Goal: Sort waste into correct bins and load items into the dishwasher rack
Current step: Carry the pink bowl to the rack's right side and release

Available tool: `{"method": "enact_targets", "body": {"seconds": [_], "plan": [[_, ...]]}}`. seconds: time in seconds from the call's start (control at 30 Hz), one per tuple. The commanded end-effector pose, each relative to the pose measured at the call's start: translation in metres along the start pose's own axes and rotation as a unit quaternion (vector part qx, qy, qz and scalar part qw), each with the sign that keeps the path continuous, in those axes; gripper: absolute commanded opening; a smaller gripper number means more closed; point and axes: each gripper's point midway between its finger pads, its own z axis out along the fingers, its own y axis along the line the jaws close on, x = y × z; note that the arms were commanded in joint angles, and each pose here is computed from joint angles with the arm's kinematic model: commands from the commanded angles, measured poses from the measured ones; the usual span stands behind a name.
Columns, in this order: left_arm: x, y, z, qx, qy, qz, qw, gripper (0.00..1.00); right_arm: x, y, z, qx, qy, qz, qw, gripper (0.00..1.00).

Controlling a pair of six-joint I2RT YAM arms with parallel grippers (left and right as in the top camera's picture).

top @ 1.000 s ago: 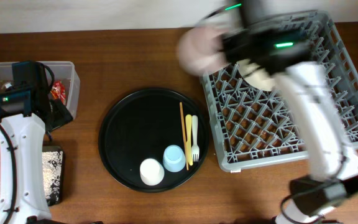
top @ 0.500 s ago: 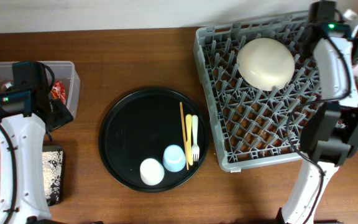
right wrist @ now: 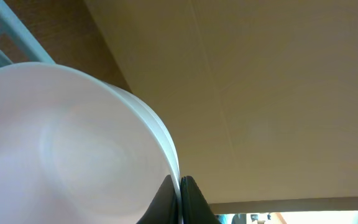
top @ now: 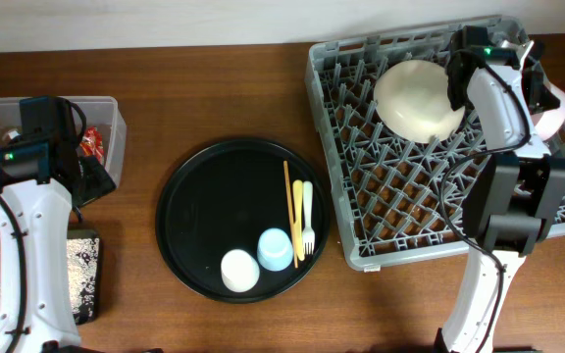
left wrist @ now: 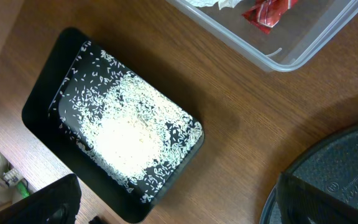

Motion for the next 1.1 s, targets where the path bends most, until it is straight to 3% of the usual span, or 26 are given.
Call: {"method": "enact_targets", "body": {"seconds": [0.0,0.13,0.2,0.47,0.67,0.83,1.0,1.03,1.07], "plan": [[-0.003,0.003,-0.004,-0.003,-0.007,-0.005,1.000,0.99,0.006,0.000,0.003,0.004,0.007,-0.027,1.000,0.04],[-0.003,0.003,-0.004,-0.003,-0.007,-0.005,1.000,0.99,0.019,0.012,0.012,-0.032,0.032,-0.044,0.998,0.04],[-0.003,0.003,-0.004,-0.003,-0.007,-0.005,1.000,0.99,0.016,-0.004,0.016,0.012,0.024,-0.047,0.999,0.04],[-0.003,0.003,-0.004,-0.003,-0.007,-0.005,1.000,0.99,0.021,0.035,0.009,-0.094,0.041,-0.034,0.994,0.04],[-0.003,0.003,-0.004,-0.003,-0.007,-0.005,1.000,0.99,0.006,0.048,-0.017,-0.112,0.004,-0.037,0.993,0.04],[-0.003,0.003,-0.004,-0.003,-0.007,-0.005,1.000,0.99,0.003,0.086,-0.050,-0.210,-0.007,-0.036,0.977,0.04],[-0.003,0.003,-0.004,-0.003,-0.007,-0.005,1.000,0.99,0.001,0.095,-0.070,-0.228,-0.022,-0.043,0.972,0.05],[-0.003,0.003,-0.004,-0.003,-0.007,-0.005,1.000,0.99,0.000,0.097,-0.077,-0.230,-0.028,-0.044,0.972,0.06],[-0.003,0.003,-0.004,-0.003,-0.007,-0.005,1.000,0.99,0.000,0.099,-0.081,-0.235,-0.031,-0.045,0.970,0.14]]}}
